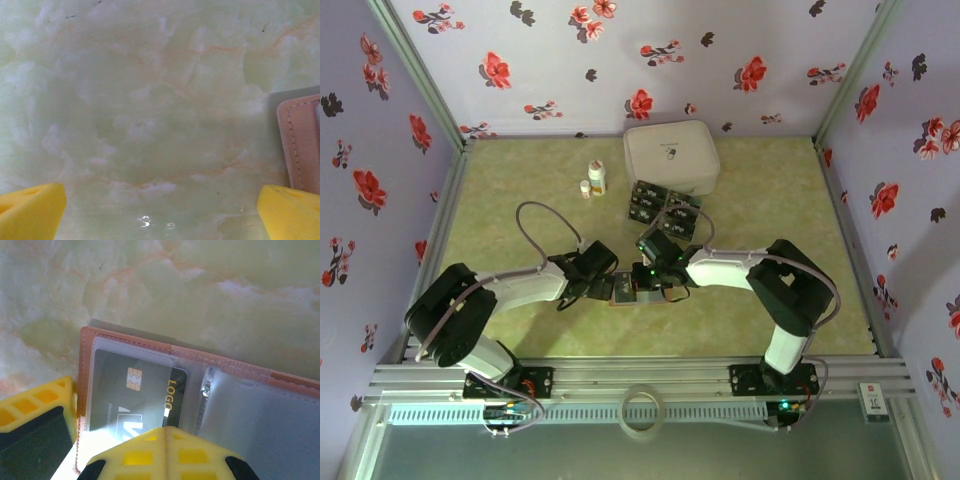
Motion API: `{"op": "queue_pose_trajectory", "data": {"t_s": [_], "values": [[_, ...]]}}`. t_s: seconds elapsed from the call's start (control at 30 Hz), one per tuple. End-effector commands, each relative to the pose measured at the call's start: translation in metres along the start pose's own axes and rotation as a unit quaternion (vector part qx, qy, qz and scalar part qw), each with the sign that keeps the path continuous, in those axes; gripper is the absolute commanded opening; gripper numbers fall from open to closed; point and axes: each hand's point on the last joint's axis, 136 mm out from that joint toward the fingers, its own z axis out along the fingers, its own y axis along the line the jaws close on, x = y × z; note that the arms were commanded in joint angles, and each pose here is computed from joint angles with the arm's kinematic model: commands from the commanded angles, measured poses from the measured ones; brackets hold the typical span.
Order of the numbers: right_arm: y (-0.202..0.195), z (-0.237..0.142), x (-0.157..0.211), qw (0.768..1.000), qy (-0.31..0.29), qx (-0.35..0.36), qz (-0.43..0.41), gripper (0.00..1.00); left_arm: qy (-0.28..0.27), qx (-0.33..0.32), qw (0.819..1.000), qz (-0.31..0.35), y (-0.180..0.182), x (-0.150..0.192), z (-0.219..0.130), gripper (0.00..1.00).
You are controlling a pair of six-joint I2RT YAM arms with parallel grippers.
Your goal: Put the credit cards into the card holder
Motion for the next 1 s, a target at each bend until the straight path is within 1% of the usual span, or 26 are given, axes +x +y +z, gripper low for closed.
{"op": "queue_pose_trajectory", "data": {"t_s": [0.0, 0.1, 0.13, 0.2, 0.23, 0.3, 0.37, 0.4, 0.57, 0.97], "values": [[0.009, -0.015, -0.003, 1.0, -0.006, 0.0, -0.009, 0.0, -0.003, 0.012, 1.0, 0.004, -0.008, -0.003, 0.0, 1.0], [0.009, -0.036, -0.008, 0.999, -0.024, 0.013, -0.02, 0.0, -0.008, 0.012, 1.0, 0.0, -0.005, -0.006, -0.006, 1.0], [0.008, -0.041, -0.009, 0.999, -0.027, 0.018, -0.023, 0.03, -0.01, 0.012, 1.0, 0.0, -0.004, -0.007, -0.008, 1.0], [0.003, -0.056, -0.009, 0.998, -0.039, 0.034, -0.03, 0.19, -0.017, 0.015, 1.0, -0.004, -0.002, -0.009, -0.015, 1.0], [0.0, -0.061, -0.009, 0.998, -0.044, 0.041, -0.031, 0.25, -0.019, 0.016, 1.0, -0.006, -0.001, -0.01, -0.018, 1.0], [-0.008, -0.072, -0.007, 0.997, -0.055, 0.054, -0.031, 0.36, -0.025, 0.022, 0.999, -0.011, 0.0, -0.012, -0.025, 1.0], [-0.018, -0.08, -0.006, 0.995, -0.067, 0.066, -0.024, 0.44, -0.028, 0.031, 0.999, -0.017, 0.0, -0.011, -0.031, 1.0], [-0.023, -0.083, -0.005, 0.995, -0.073, 0.071, -0.02, 0.46, -0.03, 0.038, 0.999, -0.02, -0.001, -0.011, -0.034, 1.0], [-0.037, -0.091, -0.006, 0.992, -0.097, 0.074, 0.007, 0.52, -0.036, 0.057, 0.997, -0.032, -0.004, -0.006, -0.041, 1.0], [-0.042, -0.074, -0.002, 0.994, -0.077, 0.071, 0.017, 0.52, -0.022, 0.059, 0.998, -0.025, -0.015, 0.014, -0.028, 1.0]]}}
